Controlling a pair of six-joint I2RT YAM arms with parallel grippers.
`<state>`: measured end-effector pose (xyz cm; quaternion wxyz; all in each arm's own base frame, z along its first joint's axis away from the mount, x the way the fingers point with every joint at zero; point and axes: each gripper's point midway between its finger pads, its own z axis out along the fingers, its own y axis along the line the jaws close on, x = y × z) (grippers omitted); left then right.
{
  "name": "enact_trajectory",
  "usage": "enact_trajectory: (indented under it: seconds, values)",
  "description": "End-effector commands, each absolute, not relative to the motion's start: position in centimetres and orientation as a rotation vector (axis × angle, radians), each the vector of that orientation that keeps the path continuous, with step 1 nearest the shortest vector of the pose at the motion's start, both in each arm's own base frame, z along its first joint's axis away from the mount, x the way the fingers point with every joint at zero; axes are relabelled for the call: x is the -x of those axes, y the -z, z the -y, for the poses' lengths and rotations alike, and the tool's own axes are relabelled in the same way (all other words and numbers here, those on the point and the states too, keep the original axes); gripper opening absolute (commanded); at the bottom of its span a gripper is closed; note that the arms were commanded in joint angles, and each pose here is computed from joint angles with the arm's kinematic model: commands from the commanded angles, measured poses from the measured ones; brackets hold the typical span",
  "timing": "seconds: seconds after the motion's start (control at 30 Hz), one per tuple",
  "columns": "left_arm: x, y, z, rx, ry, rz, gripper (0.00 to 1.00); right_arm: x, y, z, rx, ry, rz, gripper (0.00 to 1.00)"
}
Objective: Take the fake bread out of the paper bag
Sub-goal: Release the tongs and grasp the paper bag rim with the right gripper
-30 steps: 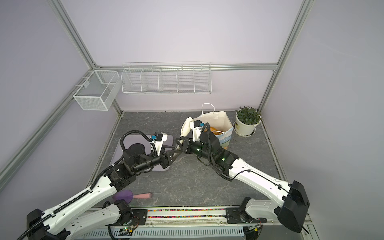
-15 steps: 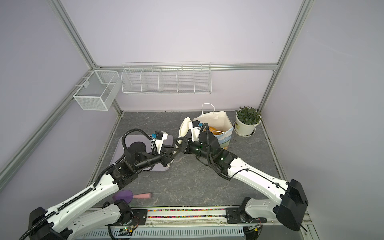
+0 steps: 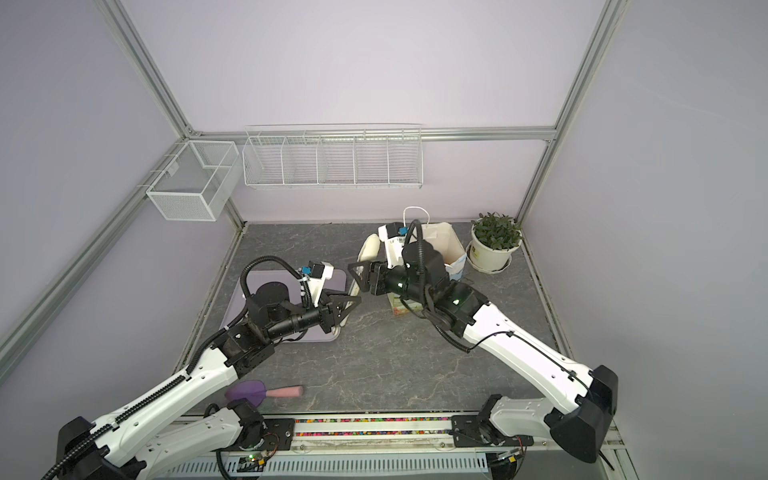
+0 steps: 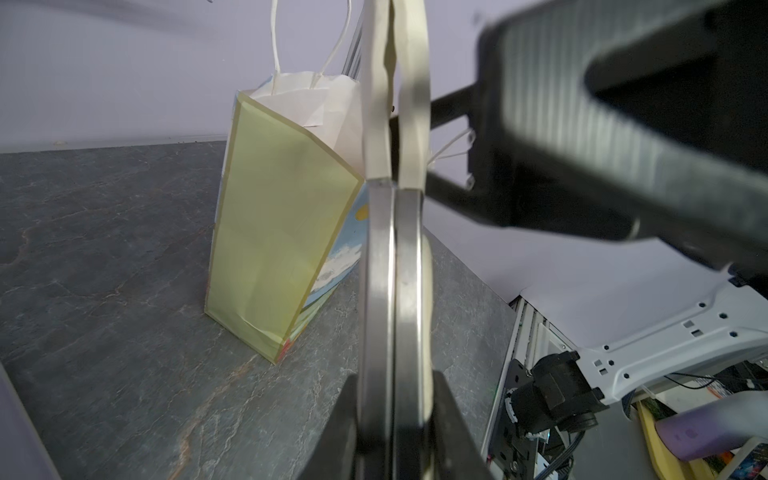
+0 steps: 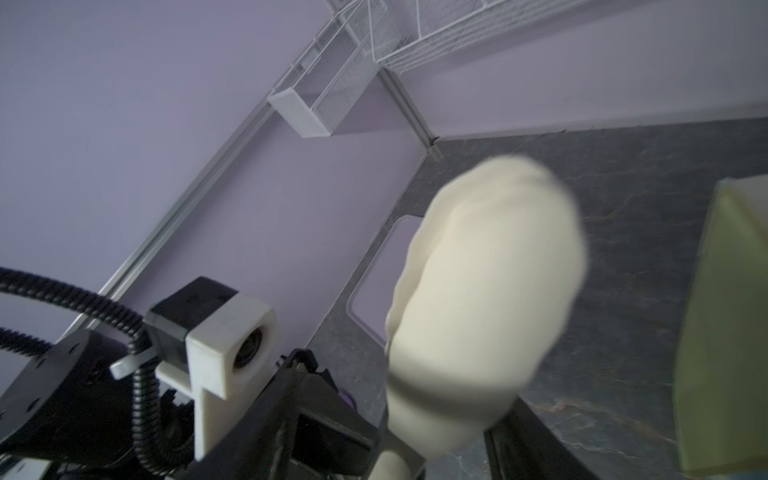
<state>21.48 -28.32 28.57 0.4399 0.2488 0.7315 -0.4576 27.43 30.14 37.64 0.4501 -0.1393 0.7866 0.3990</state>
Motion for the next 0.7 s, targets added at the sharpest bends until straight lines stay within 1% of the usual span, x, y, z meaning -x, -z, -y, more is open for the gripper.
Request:
enact_trajectory:
  seconds: [0.0, 0.1, 0.17, 0.23, 0.37, 0.5, 0.67]
  values:
    - [-21.3, -28.4, 28.0, -0.634, 1.124, -1.851, 0.0, -27.5, -40.0, -23.7, 0.5, -0.632, -1.919, 0.79]
    - [-21.3, -27.9, 28.4, -0.67, 1.118, -1.878, 0.0, -29.2, -40.7, -19.1, 0.55, -0.402, -1.96, 0.82]
    - [-21.4, -27.3, 28.9, -0.693, 1.119, -1.913, 0.0, -31.3, -40.4, -15.7, 0.524, -0.234, -2.016, 0.82]
    - [-21.6, -26.6, 29.4, -0.72, 1.126, -1.944, 0.0, -33.7, -39.6, -12.6, 0.5, -0.143, -2.082, 0.82]
    - [-21.6, -25.2, 30.3, -0.762, 1.144, -1.994, 0.0, -37.0, -37.4, -9.3, 0.492, -0.187, -2.204, 0.83]
    - [-21.4, -24.1, 31.2, -0.817, 1.183, -2.026, 0.0, -39.1, -36.1, -8.5, 0.545, -0.344, -2.225, 0.85]
    - [-21.0, -23.3, 32.4, -0.855, 1.269, -2.05, 0.0, -41.6, -33.5, -8.3, 0.621, -0.387, -2.27, 0.88]
